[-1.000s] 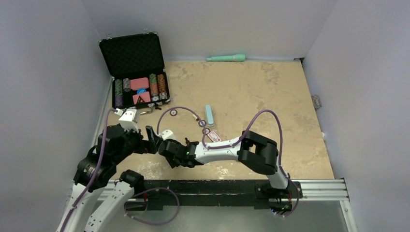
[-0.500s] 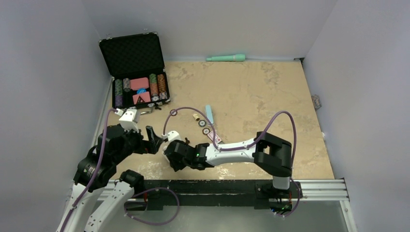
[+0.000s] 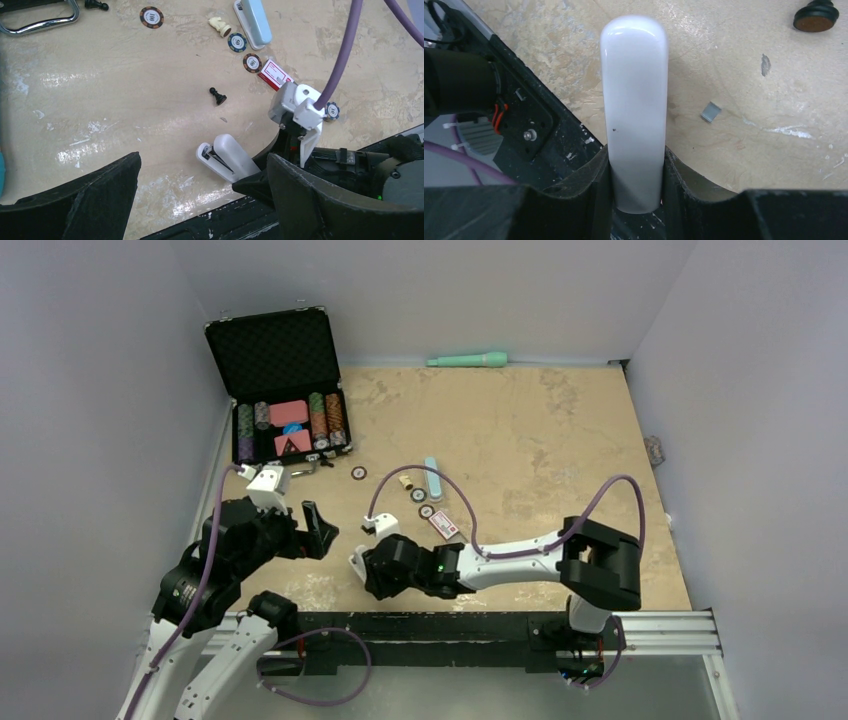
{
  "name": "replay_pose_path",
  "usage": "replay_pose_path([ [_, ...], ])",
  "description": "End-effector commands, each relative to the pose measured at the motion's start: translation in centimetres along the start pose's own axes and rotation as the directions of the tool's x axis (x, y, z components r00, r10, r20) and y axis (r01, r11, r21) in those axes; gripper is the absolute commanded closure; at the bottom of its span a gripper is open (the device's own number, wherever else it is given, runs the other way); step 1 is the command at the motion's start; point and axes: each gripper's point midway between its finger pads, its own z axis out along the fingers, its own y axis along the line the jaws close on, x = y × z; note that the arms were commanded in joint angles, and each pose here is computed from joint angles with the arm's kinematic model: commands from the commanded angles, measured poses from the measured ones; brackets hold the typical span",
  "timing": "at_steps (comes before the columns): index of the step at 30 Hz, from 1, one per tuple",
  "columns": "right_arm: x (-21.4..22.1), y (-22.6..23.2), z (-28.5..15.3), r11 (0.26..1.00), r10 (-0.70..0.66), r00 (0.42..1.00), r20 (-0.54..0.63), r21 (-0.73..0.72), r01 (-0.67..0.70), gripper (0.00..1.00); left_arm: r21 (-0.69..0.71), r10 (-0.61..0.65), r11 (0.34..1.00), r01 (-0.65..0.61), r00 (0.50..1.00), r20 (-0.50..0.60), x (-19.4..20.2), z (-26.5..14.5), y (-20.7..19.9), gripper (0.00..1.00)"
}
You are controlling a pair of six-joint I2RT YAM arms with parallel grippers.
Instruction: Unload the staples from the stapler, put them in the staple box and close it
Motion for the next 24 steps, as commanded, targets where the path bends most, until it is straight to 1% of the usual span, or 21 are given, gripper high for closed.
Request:
replay_pose_path([
  [1, -2.8, 2.5, -2.1, 0.986, 0.124, 0.986, 0.113, -0.126, -0.110, 1.00, 0.026, -0.006, 1.000, 0.005, 0.999, 0.033, -1.0, 0.0, -0.6, 0.01],
  [6, -2.6, 2.3, -4.1, 0.961, 0.215, 0.965, 0.151, -0.208, -0.182, 1.00, 0.029, -0.006, 1.000, 0.005, 0.999, 0.032, -1.0, 0.0, -0.7, 0.01],
  [14, -3.5, 1.8, -7.2, 0.916, 0.343, 0.916, 0.208, -0.292, -0.277, 1.00, 0.032, -0.005, 0.999, 0.004, 1.000, 0.021, -0.9, 0.2, -0.7, 0.01],
  [19, -4.2, 1.9, -9.4, 0.872, 0.413, 0.880, 0.235, -0.380, -0.307, 1.00, 0.036, -0.004, 0.999, 0.003, 1.000, 0.025, -0.9, 0.1, -0.8, 0.02],
  [24, -4.7, 2.4, -10.4, 0.856, 0.427, 0.872, 0.240, -0.417, -0.305, 1.00, 0.046, -0.002, 0.999, 0.001, 1.000, 0.016, -0.8, 0.2, -1.0, 0.02],
])
